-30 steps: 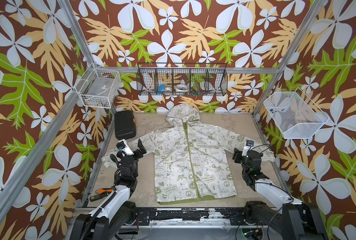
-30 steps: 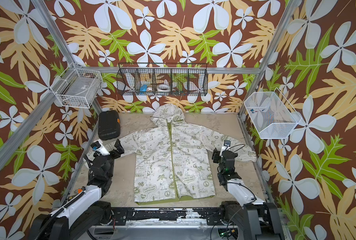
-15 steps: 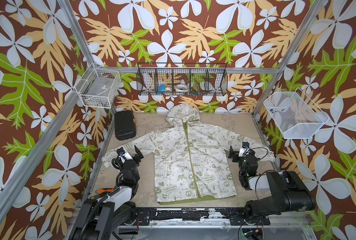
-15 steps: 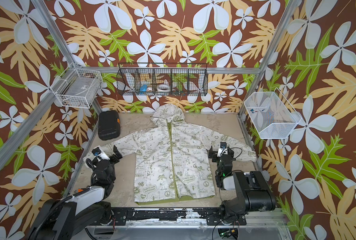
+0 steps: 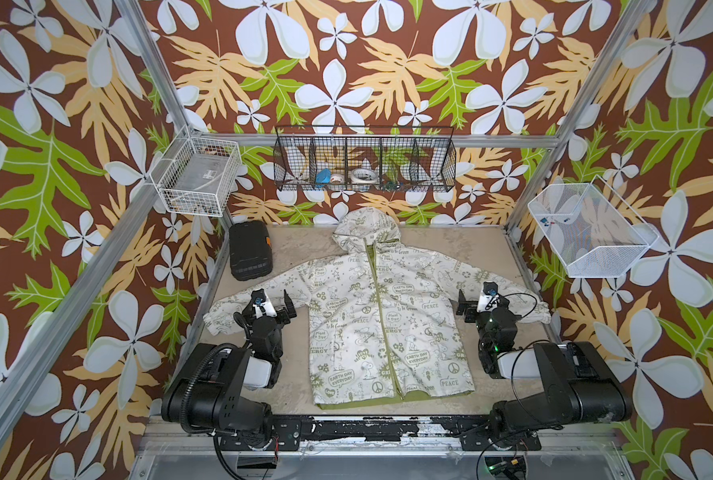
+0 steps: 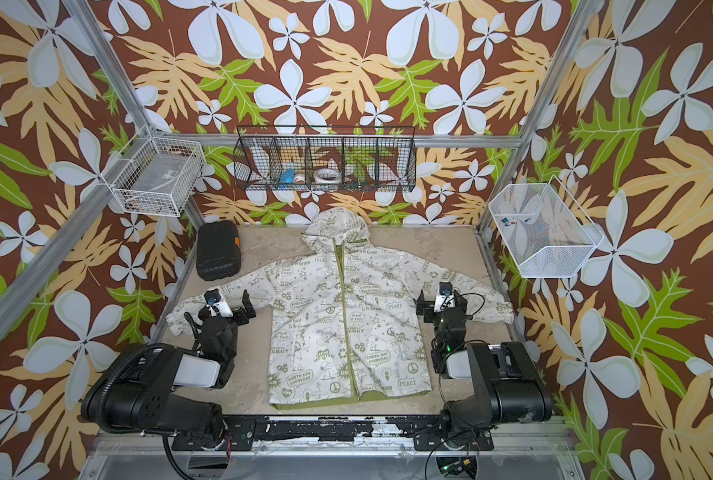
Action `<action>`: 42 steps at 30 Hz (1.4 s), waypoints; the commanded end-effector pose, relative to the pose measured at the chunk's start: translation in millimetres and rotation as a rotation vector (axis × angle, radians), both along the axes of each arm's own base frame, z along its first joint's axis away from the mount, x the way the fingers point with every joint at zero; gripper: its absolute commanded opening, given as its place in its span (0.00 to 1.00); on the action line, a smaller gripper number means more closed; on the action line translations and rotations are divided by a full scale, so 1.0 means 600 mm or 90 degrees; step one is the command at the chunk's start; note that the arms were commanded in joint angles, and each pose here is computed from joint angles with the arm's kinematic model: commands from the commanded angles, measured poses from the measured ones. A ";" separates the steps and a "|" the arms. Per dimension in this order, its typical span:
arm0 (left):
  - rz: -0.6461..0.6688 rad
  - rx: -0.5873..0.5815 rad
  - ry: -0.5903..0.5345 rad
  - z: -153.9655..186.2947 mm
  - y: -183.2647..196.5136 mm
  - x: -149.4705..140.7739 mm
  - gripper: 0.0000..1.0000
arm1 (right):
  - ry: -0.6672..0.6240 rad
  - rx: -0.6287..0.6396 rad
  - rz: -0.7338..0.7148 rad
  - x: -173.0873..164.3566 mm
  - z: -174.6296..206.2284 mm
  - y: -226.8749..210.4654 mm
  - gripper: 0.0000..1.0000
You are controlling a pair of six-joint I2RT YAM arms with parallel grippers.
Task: Unzip the jacket
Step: Reset both arms
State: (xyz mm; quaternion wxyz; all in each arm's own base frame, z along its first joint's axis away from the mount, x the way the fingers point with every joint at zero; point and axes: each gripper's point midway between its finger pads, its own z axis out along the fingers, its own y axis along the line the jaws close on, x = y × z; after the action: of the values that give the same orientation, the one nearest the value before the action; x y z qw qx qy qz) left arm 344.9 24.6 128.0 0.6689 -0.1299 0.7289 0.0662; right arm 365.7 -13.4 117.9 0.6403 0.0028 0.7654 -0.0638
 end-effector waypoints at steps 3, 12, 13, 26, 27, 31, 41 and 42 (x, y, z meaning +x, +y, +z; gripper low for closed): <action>0.003 0.003 -0.026 0.017 0.001 -0.001 1.00 | -0.006 0.003 0.009 0.008 0.006 0.001 1.00; -0.002 0.006 -0.026 0.017 -0.001 0.000 1.00 | -0.012 0.003 0.009 0.003 0.009 0.001 1.00; -0.001 0.007 -0.026 0.017 -0.001 0.000 1.00 | -0.013 0.002 0.008 0.003 0.010 0.000 1.00; -0.001 0.007 -0.026 0.018 0.000 0.001 1.00 | -0.020 -0.004 0.025 -0.001 0.012 0.008 1.00; -0.002 0.007 -0.025 0.017 -0.001 0.000 1.00 | -0.025 0.002 0.000 -0.003 0.014 -0.002 1.00; -0.002 0.007 -0.026 0.017 -0.001 0.000 1.00 | -0.015 -0.003 0.017 0.002 0.010 0.006 1.00; -0.001 0.007 -0.026 0.017 -0.001 0.000 1.00 | -0.016 -0.006 0.034 0.002 0.010 0.012 1.00; -0.001 0.007 -0.027 0.018 0.000 0.000 1.00 | -0.016 -0.006 0.034 0.002 0.011 0.012 1.00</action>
State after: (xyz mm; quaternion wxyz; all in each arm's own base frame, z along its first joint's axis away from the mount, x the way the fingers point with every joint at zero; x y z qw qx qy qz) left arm 344.0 24.2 128.9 0.6707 -0.1252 0.7279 0.0683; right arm 365.0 -6.3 118.0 0.6422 -0.0166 0.7648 -0.0482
